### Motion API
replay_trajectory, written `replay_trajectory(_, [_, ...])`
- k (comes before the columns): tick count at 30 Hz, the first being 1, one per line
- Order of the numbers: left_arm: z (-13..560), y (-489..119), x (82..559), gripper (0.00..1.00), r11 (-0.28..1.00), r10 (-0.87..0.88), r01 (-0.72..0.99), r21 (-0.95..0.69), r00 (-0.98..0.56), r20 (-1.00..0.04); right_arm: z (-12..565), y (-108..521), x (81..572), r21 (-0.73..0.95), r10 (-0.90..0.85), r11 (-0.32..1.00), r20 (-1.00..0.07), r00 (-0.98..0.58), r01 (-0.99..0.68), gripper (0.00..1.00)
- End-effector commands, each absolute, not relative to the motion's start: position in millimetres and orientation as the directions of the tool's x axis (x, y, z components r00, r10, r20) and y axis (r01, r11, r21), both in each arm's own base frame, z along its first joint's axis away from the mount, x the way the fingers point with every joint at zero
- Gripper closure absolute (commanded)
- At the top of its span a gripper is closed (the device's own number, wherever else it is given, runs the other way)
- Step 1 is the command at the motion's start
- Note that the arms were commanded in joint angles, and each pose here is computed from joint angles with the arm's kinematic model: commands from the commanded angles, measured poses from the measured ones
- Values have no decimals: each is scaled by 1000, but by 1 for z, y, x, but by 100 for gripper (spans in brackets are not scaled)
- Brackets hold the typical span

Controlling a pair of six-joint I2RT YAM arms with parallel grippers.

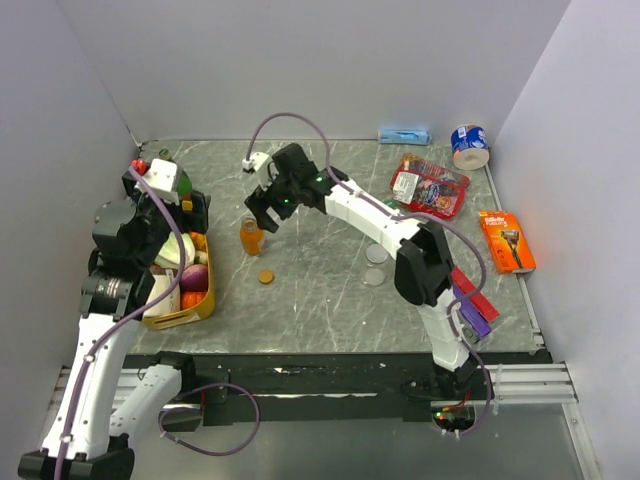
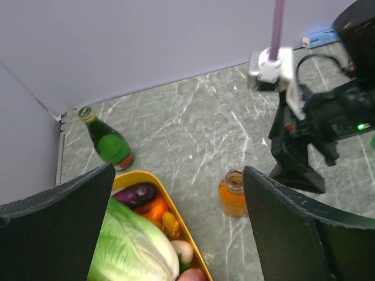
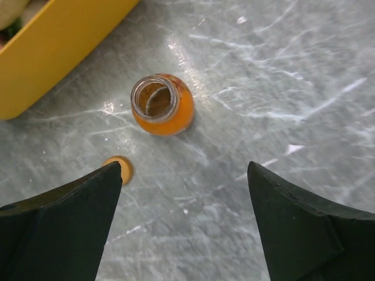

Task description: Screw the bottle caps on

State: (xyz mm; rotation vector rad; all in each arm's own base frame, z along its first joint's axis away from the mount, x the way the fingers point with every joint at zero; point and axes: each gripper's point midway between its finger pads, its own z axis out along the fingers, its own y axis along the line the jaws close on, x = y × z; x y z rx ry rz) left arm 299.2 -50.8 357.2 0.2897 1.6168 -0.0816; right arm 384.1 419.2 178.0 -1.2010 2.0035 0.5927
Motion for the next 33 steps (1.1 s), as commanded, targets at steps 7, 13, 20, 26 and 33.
replay_trajectory(7, [356,-37,279,4,977,68,208,48,-91,-994,181,475,389,17,-504,399,-831,-235,-917,0])
replay_trajectory(13, [351,-34,279,4,977,75,205,51,-111,-991,156,493,390,21,-519,371,-824,-226,-928,1])
replay_trajectory(20, [349,-34,279,4,976,85,208,60,-113,-990,140,496,394,-4,-540,399,-809,-232,-917,14])
replay_trajectory(26, [344,-39,282,4,971,80,234,53,-109,-991,142,491,387,-4,-554,374,-803,-220,-928,53])
replay_trajectory(33, [321,-65,274,4,900,181,416,128,-89,-979,179,453,375,-9,-567,361,-796,-212,-932,80])
